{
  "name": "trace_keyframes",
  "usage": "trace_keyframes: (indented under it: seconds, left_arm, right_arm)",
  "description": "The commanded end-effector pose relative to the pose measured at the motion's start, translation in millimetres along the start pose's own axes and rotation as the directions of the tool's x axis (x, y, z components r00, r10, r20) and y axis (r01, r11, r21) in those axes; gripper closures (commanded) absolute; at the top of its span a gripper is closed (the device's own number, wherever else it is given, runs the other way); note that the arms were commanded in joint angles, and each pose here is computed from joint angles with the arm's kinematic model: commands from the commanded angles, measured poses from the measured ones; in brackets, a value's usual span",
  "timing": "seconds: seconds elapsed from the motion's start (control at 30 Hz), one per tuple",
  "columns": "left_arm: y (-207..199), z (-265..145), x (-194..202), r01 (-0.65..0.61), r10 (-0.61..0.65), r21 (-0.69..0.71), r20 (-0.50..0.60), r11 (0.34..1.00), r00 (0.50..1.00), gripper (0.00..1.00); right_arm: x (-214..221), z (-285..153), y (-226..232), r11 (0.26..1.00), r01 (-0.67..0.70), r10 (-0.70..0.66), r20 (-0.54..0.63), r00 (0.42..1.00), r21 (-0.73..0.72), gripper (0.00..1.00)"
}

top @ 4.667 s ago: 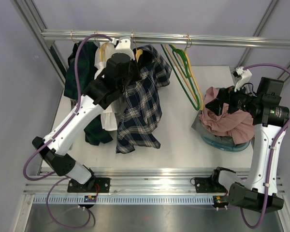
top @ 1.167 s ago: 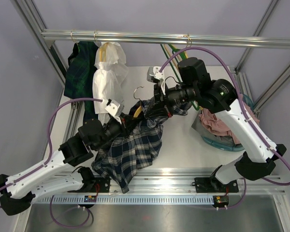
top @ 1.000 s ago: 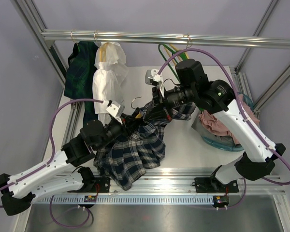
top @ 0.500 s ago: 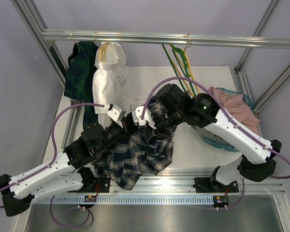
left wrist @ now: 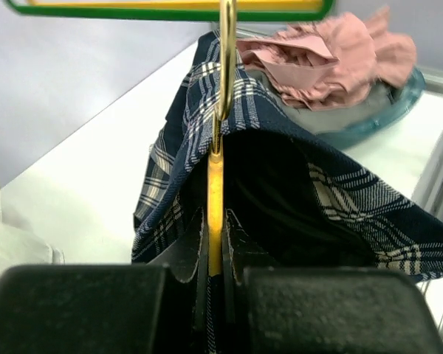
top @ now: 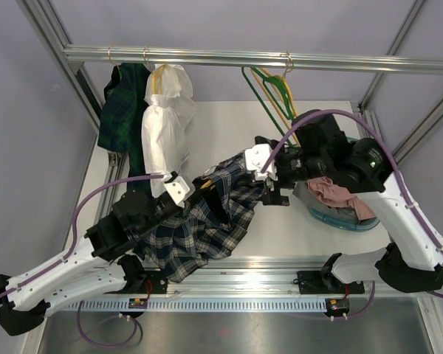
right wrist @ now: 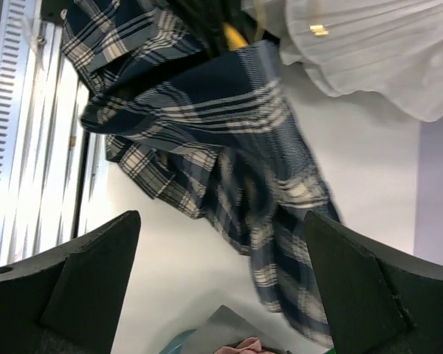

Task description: Remove the skirt from the hanger

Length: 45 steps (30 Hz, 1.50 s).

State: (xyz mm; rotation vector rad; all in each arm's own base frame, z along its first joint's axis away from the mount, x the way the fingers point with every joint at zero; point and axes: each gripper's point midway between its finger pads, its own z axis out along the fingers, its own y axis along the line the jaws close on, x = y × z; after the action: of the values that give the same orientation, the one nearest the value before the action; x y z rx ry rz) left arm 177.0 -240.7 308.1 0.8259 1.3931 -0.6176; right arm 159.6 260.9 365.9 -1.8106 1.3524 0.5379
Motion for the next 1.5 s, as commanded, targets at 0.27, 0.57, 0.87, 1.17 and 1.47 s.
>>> trace_keyframes:
  seconds: [0.27,0.57,0.87,1.17,1.47]
  left_arm:
    - [-32,-10,-80,-0.15,0.101,0.217,0.222,0.965,0.97,1.0]
    - [-39,-5,-92,-0.126,0.056,0.249,0.269,0.96,0.961,1.0]
    - [-5,6,-74,0.107,-0.116,0.054,0.206,0.993,0.972,0.83]
    - [19,-32,32,0.284,-0.307,-0.215,-0.082,0.935,0.948,0.55]
    - [34,-68,62,0.174,-0.25,-0.308,-0.227,0.935,0.941,0.4]
  right_arm:
    - [-9,26,0,0.979,0.106,-0.076,0.171,0.982,-0.176,0.05]
    - [-10,49,21,0.943,0.03,0.032,0.182,0.983,-0.331,0.32]
    - [0,40,0,0.99,0.013,0.005,0.127,0.992,-0.141,1.0]
    - [24,3,8,0.997,-0.079,0.078,0.071,0.994,0.011,1.0]
    - [36,-37,35,0.992,-0.111,0.105,0.091,0.99,0.065,1.0]
